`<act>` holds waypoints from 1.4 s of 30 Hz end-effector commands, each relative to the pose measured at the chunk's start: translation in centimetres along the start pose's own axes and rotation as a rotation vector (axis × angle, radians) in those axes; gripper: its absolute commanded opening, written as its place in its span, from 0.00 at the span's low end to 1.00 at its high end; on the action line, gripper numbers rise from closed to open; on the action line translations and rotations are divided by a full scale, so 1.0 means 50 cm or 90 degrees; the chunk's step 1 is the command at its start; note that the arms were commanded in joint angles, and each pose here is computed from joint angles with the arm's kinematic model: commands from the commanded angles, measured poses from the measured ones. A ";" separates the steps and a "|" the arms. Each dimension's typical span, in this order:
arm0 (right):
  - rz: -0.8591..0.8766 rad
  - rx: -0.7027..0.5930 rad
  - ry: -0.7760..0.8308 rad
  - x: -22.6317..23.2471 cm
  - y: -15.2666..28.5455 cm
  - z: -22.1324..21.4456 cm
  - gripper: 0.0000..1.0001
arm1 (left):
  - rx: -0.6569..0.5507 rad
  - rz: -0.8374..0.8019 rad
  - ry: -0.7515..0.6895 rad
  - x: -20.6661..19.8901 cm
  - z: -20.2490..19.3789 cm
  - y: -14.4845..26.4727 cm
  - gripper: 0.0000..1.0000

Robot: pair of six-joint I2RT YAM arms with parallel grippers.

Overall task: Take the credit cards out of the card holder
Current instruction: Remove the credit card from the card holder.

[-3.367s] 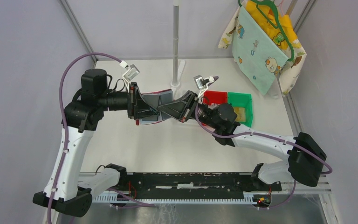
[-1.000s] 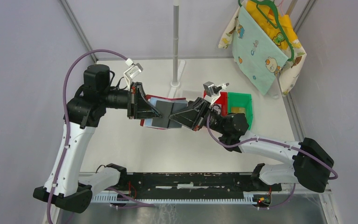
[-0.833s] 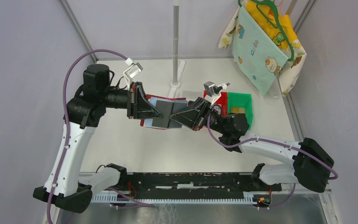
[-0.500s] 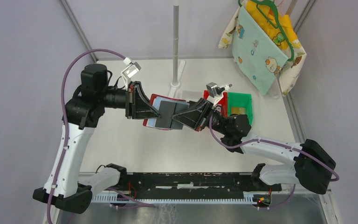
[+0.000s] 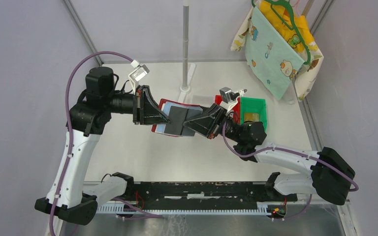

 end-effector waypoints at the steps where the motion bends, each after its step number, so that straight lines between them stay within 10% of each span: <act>1: 0.057 -0.030 0.022 0.044 0.009 0.026 0.00 | -0.011 -0.039 -0.037 -0.048 0.021 0.009 0.11; 19: 0.062 -0.032 0.024 0.049 0.011 0.029 0.00 | -0.015 -0.028 -0.043 -0.042 0.016 0.009 0.02; 28: 0.069 -0.005 0.018 0.047 -0.019 0.015 0.26 | -0.035 0.032 -0.049 -0.019 0.023 0.007 0.02; 36: 0.065 -0.010 0.012 0.045 -0.012 0.013 0.00 | -0.034 0.023 -0.053 -0.026 0.023 0.009 0.02; 42: 0.060 -0.033 0.026 0.051 0.026 0.029 0.00 | -0.034 0.020 -0.060 -0.031 0.025 0.010 0.02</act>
Point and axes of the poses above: each gripper's point midway between its finger pads, its own y axis back along the fingers, its own x axis along the line the jaws close on, z = x × y, the point moved 5 cm from there along y, back along the fingers, and after that the axes turned 1 degree about -y, right-handed, at the moved point
